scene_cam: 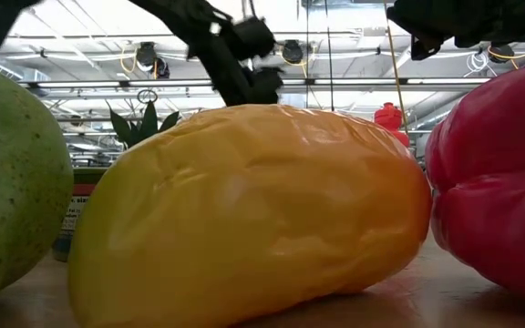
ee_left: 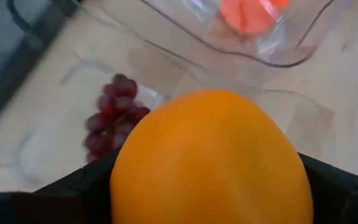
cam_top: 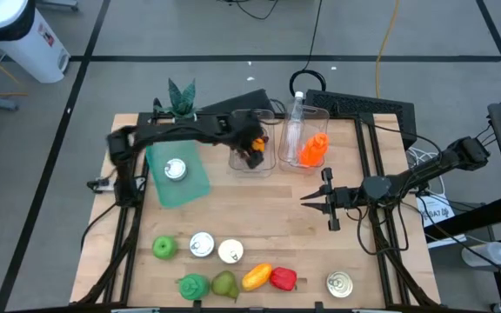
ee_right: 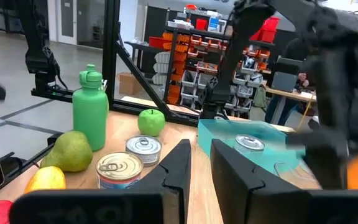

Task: Pick & Place Food Item
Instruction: Put the orange into the left transparent bin

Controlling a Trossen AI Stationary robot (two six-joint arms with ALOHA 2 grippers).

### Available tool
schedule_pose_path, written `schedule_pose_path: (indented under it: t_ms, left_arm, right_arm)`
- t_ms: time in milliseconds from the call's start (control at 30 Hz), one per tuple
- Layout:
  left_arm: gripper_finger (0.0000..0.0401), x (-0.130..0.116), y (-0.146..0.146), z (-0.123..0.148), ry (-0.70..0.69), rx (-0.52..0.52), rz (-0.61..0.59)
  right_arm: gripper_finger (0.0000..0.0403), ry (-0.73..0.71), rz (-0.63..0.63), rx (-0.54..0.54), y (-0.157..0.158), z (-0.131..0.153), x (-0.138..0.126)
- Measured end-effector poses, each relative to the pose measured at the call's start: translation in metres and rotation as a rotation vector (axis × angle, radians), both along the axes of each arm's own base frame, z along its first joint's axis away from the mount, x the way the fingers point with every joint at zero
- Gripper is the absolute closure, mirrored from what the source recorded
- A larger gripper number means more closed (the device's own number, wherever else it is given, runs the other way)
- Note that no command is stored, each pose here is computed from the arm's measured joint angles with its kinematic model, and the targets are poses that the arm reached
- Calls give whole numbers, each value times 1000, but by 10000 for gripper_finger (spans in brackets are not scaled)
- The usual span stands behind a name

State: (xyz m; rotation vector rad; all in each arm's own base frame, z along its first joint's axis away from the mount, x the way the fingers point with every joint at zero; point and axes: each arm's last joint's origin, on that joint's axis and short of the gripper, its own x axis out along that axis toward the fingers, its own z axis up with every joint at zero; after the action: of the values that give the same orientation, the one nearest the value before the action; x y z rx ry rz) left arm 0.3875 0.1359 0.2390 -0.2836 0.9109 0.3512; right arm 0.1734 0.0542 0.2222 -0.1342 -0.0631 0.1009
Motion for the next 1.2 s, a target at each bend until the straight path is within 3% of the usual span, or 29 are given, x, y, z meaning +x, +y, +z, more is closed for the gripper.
schedule_pose_path:
  t_ms: [200, 333, 700, 900, 1200]
  left_arm:
    - [73, 15, 11, -34, 76, -35, 8]
    - [58, 18, 12, -47, 104, -54, 15]
    - [68, 18, 12, -49, 102, -48, 7]
    - [47, 19, 11, -56, 131, -52, -6]
    - [66, 19, 11, -58, 132, -59, 3]
  right_arm:
    - [353, -2, -1, -18, 0, 0, 0]
    - [353, -2, 2, -7, 0, 0, 0]
    - [353, -23, 1, 0, 0, 2, 0]
    - [353, -24, 0, -9, 0, 2, 0]
    - [353, -24, 0, -10, 0, 2, 0]
